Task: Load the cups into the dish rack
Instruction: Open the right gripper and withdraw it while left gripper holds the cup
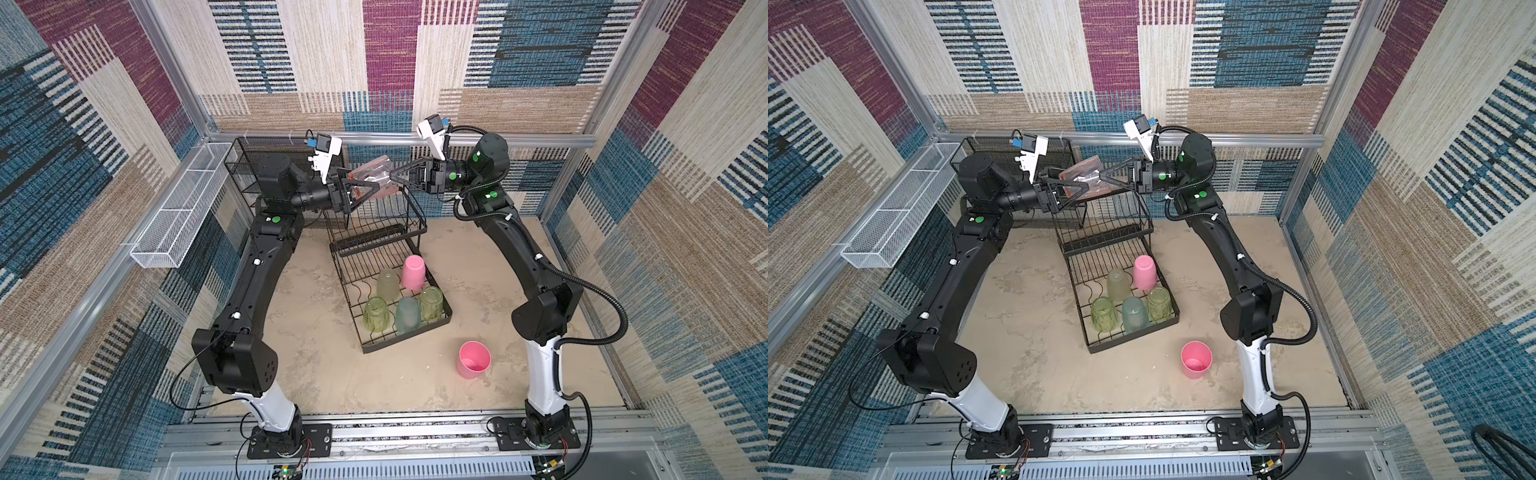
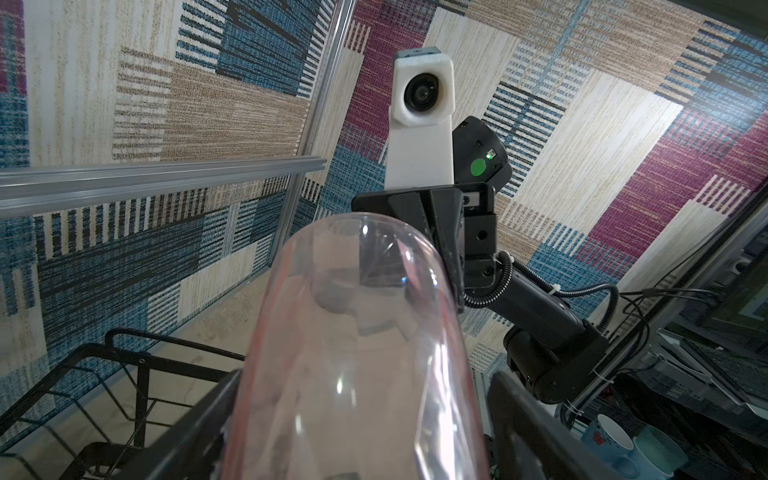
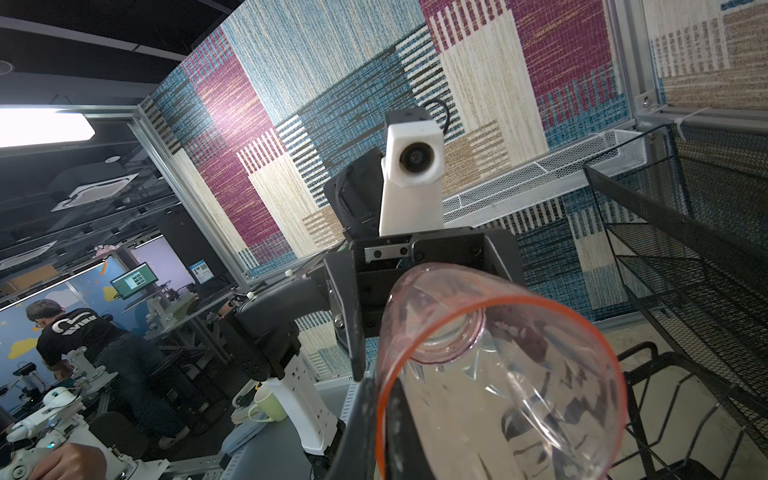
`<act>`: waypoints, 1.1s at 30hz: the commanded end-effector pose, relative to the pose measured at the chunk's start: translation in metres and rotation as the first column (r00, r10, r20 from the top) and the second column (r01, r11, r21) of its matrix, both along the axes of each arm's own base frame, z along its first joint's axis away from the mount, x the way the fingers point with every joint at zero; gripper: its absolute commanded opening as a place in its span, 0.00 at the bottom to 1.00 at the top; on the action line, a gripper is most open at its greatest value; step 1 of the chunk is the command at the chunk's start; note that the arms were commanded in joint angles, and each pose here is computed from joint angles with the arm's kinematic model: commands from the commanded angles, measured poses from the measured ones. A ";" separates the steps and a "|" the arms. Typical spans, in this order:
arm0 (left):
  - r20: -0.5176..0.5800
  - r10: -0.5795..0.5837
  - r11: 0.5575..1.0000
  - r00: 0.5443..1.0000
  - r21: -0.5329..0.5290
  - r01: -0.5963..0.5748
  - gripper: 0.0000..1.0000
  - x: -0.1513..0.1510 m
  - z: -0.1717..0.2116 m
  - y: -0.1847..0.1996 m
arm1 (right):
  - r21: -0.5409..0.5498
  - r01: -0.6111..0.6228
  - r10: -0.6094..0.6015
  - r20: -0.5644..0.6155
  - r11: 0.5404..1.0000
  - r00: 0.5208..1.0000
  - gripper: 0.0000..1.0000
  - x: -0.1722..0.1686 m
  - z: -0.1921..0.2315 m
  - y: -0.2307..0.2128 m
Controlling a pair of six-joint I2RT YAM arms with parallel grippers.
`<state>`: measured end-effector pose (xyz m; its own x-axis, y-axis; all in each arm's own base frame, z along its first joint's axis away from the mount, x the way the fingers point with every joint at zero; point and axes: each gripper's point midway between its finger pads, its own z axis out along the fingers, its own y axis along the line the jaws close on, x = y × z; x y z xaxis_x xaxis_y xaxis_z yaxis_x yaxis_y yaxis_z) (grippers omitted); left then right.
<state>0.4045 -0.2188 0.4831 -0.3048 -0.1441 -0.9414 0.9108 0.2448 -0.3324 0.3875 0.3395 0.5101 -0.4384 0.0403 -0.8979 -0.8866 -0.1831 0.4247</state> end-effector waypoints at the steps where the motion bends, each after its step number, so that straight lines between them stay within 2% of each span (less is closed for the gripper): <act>1: 0.023 -0.025 1.000 0.999 -0.003 0.025 0.88 -0.002 0.001 -0.002 | 0.034 0.070 -0.071 0.021 0.997 0.997 0.00 0.007 0.010 0.000; 11: 0.016 -0.108 0.992 0.994 -0.063 0.109 0.76 0.005 0.009 -0.010 | 0.037 0.127 -0.128 0.025 0.991 0.992 0.00 0.009 0.014 -0.002; 18: 0.025 -0.122 0.989 0.992 -0.086 0.124 0.74 0.008 0.015 -0.011 | 0.024 0.143 -0.144 0.025 0.989 0.989 0.00 0.011 0.010 -0.001; 24: 0.026 -0.097 0.992 0.995 -0.075 0.098 0.71 0.007 0.016 -0.009 | 0.015 0.163 -0.163 0.033 0.987 0.986 0.19 0.015 0.007 0.000; 33: -0.028 0.009 0.999 1.000 -0.043 -0.010 0.72 0.018 0.007 0.001 | -0.002 0.217 -0.217 0.025 0.976 0.976 0.44 0.029 0.000 -0.002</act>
